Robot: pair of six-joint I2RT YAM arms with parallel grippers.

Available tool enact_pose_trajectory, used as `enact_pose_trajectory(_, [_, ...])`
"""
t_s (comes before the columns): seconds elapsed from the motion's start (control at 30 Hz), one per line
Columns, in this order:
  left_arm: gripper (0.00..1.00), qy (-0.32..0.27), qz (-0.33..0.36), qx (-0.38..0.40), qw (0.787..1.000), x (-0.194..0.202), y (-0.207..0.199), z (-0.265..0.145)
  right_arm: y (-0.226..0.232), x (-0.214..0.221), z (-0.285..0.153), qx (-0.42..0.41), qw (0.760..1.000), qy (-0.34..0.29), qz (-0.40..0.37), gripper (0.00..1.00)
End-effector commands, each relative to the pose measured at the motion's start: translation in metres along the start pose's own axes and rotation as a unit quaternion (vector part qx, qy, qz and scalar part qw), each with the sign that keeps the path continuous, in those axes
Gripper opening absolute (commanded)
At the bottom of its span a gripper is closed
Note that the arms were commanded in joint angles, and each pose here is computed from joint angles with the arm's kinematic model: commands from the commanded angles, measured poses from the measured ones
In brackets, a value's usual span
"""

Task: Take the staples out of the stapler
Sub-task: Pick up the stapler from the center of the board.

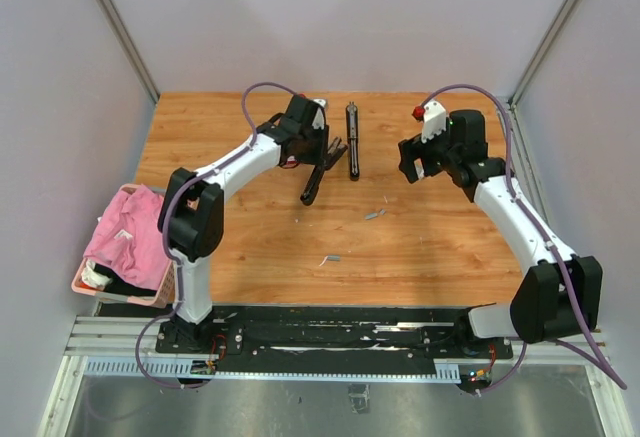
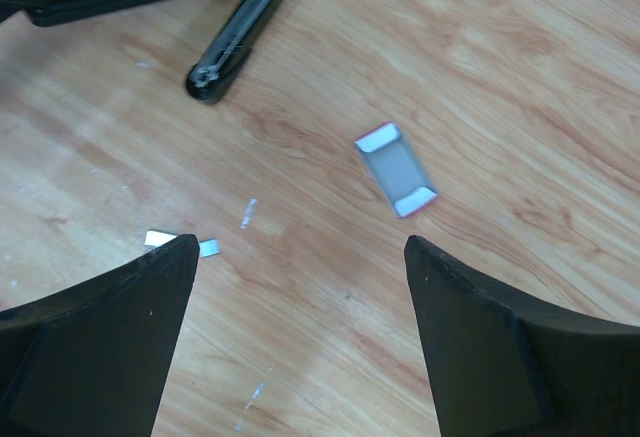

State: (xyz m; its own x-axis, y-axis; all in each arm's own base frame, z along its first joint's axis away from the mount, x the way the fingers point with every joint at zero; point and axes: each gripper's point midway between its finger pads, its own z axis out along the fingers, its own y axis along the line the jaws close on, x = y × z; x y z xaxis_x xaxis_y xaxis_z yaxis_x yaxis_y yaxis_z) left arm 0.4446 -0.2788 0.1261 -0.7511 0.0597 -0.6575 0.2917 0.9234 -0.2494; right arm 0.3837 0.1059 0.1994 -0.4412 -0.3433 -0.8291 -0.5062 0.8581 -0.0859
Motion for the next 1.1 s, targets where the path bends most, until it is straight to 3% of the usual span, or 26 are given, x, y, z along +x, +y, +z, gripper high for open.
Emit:
enact_pose_trajectory(0.0, [0.00,-0.037,0.014,0.078,0.996,-0.018,-0.019,-0.038,0.030,-0.009,-0.001,-0.090,0.993,-0.059,-0.043,0.86])
enact_pose_trajectory(0.1, [0.00,-0.033,0.021,0.093,0.995,-0.007,-0.014,-0.052,0.051,-0.016,0.001,-0.135,0.978,-0.107,-0.117,0.86])
enact_pose_trajectory(0.2, [0.00,-0.024,0.018,0.105,0.994,0.007,-0.006,-0.062,0.079,-0.014,0.003,-0.189,0.948,-0.132,-0.220,0.86])
enact_pose_trajectory(0.37, [0.00,-0.004,0.008,0.143,0.990,0.036,0.003,-0.072,0.120,-0.003,0.017,-0.226,0.888,-0.121,-0.381,0.86])
enact_pose_trajectory(0.47, [0.00,0.016,0.006,0.171,0.985,0.055,0.003,-0.076,0.140,0.001,0.030,-0.245,0.857,-0.110,-0.441,0.86])
enact_pose_trajectory(0.77, [0.00,0.046,-0.005,0.263,0.964,0.100,-0.008,-0.092,0.196,0.010,0.062,-0.297,0.788,-0.117,-0.527,0.86])
enact_pose_trajectory(1.07, [0.00,0.071,-0.038,0.291,0.953,0.125,0.001,-0.091,0.226,0.040,0.088,-0.340,0.755,-0.075,-0.556,0.86])
